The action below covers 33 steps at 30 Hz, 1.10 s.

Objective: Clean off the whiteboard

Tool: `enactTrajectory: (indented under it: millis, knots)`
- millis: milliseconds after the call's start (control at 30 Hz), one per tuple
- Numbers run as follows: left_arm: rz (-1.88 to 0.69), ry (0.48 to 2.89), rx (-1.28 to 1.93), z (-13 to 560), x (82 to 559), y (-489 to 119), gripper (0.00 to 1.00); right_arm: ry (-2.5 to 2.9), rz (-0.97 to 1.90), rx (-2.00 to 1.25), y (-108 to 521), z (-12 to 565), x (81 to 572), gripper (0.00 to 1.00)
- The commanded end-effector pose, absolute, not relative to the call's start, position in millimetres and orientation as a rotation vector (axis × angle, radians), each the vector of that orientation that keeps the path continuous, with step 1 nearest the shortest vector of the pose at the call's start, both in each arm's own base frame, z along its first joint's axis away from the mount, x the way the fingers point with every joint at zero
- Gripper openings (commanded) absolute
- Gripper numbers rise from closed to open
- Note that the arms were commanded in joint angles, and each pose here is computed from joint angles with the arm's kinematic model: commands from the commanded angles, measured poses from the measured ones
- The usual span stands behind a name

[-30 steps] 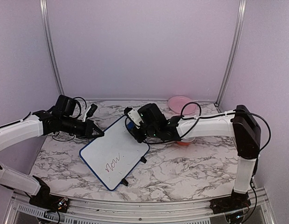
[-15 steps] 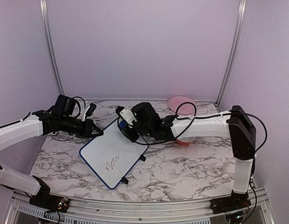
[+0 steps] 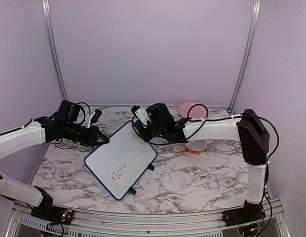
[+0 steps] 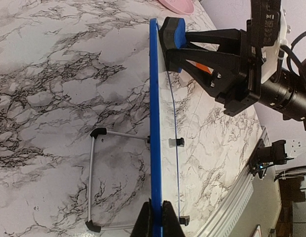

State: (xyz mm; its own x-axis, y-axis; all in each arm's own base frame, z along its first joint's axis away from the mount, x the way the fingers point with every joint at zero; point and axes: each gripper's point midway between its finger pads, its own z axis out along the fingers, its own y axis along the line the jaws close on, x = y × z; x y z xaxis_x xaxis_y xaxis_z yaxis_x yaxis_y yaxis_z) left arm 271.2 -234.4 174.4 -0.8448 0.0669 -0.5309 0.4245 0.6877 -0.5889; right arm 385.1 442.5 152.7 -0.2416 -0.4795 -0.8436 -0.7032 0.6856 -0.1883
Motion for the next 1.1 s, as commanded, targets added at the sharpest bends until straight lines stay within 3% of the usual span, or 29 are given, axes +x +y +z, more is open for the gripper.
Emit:
enactTrajectory:
  millis: [0, 300, 733, 1067]
  knots:
    - [-0.992, 2.407, 0.437, 175.8, 272.8, -237.3, 0.0, 1.953, 0.297, -1.049, 447.5, 117.3, 341.5, 0.0]
    - [-0.994, 2.4, 0.447, 176.0, 274.0, -238.7, 0.0, 1.955, 0.4, -1.122, 467.0, 108.0, 302.5, 0.0]
    - [-0.965, 2.394, 0.456, 175.3, 280.3, -238.4, 0.0, 1.86, 0.451, -0.994, 478.0, 167.6, 371.0, 0.0]
    - [-0.955, 2.385, 0.441, 176.3, 282.9, -237.1, 0.0, 1.967, 0.366, -0.997, 446.7, 118.4, 377.3, 0.0]
